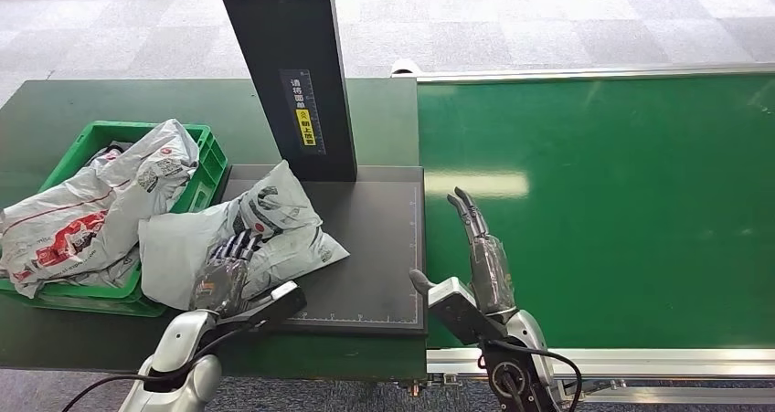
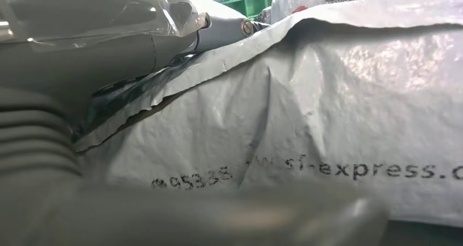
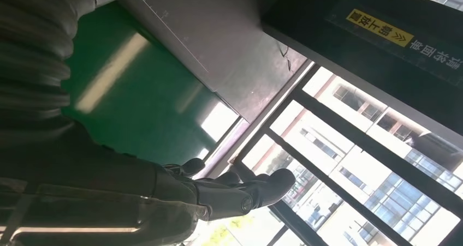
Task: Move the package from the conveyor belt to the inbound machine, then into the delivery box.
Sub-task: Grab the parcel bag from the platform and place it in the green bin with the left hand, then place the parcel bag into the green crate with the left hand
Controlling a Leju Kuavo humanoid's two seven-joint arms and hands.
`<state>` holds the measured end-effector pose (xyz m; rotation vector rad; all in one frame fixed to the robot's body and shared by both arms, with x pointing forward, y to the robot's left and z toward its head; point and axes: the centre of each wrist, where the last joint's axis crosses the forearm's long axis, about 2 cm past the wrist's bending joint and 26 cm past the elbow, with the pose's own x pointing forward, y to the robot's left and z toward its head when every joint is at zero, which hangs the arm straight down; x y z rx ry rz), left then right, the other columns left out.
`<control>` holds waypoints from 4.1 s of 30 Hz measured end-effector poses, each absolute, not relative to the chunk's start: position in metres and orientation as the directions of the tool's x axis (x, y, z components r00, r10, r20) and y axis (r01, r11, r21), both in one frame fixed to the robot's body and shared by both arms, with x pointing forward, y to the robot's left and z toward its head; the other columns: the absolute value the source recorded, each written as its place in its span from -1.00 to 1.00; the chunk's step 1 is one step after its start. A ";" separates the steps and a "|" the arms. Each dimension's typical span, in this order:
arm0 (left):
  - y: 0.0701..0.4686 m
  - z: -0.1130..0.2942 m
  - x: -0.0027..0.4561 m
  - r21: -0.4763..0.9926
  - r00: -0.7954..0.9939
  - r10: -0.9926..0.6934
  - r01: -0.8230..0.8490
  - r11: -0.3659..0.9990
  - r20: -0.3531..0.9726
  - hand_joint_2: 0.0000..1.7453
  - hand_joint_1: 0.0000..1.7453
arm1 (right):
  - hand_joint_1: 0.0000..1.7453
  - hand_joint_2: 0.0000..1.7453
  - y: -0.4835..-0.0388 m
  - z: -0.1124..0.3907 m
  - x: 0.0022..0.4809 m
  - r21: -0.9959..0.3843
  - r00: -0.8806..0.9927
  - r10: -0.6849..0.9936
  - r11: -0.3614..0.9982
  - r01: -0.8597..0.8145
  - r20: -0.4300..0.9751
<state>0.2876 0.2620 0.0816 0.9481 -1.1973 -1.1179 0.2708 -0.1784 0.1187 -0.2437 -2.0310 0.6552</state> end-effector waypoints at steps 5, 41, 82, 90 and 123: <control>0.267 0.083 0.289 0.967 0.026 -0.971 0.096 0.238 0.236 1.00 -1.00 | -1.00 1.00 -0.179 0.119 0.267 -0.541 -0.520 0.426 0.837 -0.083 0.740; 0.268 0.090 0.294 0.972 -0.008 -0.972 0.020 0.233 0.234 1.00 1.00 | -1.00 1.00 -0.181 0.121 0.266 -0.534 -0.516 0.426 0.843 -0.074 0.743; 0.263 0.142 0.289 0.662 -0.434 -0.891 -0.631 0.405 0.132 1.00 1.00 | -1.00 1.00 -0.183 0.121 0.268 -0.506 -0.521 0.408 0.861 -0.053 0.749; 0.272 0.228 0.290 0.430 -0.356 -0.920 -0.865 0.258 -0.166 1.00 1.00 | -1.00 1.00 -0.183 0.115 0.269 -0.492 -0.519 0.407 0.870 -0.030 0.752; 0.325 0.264 0.400 0.592 0.097 -0.995 -0.802 -0.087 -0.014 1.00 1.00 | -1.00 1.00 -0.185 0.113 0.263 -0.508 -0.484 0.438 0.861 -0.016 0.758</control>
